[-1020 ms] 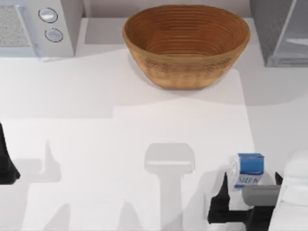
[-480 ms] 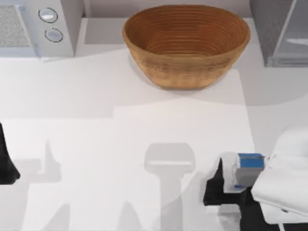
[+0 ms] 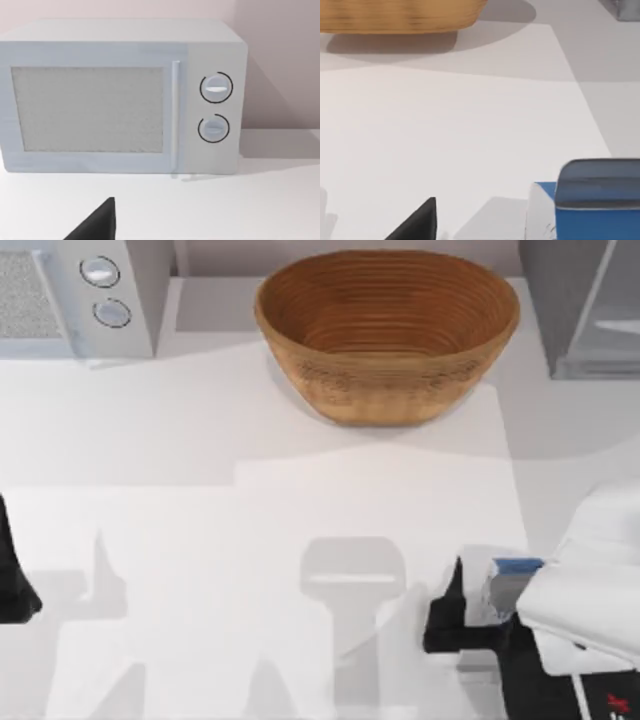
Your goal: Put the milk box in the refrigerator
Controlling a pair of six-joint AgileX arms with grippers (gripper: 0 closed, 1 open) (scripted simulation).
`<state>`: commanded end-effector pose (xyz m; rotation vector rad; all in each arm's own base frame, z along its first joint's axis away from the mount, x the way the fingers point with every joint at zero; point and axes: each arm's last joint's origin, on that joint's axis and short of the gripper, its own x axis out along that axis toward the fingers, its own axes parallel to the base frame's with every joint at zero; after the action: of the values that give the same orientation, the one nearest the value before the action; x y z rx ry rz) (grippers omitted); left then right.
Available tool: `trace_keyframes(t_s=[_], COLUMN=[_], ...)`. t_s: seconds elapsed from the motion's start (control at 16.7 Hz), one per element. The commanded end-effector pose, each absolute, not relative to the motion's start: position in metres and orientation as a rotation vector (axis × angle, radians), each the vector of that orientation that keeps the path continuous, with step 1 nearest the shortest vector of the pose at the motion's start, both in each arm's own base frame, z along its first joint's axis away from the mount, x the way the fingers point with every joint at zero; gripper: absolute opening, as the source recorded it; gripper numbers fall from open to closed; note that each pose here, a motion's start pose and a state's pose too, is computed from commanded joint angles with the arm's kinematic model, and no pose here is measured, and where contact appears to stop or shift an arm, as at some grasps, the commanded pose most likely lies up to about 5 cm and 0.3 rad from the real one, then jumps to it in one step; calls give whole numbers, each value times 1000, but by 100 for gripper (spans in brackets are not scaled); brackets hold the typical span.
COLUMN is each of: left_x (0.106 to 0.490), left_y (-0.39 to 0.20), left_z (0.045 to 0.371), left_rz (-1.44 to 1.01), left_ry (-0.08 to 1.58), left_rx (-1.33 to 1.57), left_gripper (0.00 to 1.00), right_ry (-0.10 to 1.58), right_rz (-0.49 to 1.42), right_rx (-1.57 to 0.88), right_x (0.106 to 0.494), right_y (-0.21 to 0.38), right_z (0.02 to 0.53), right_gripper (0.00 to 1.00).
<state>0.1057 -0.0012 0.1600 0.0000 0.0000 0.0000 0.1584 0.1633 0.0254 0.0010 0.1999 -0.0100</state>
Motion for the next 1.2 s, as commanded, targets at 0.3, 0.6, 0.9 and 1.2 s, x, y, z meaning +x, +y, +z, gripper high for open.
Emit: trace_keyframes(t_s=[0.3, 0.6, 0.9, 1.2], left_x=[106, 106, 106, 106], left_y=[-1, -1, -1, -1], left_z=[160, 160, 160, 160], left_rz=[0, 0, 0, 0], left_ry=[0, 0, 0, 0], left_rx=[0, 0, 0, 0], left_gripper=[100, 100, 100, 100], right_ry=[200, 200, 200, 200], right_rz=[-10, -10, -10, -10], right_rx=[1, 1, 1, 1], right_x=[158, 158, 158, 158], right_y=[163, 163, 163, 163], right_z=[25, 25, 25, 25], right_gripper=[55, 17, 0, 0])
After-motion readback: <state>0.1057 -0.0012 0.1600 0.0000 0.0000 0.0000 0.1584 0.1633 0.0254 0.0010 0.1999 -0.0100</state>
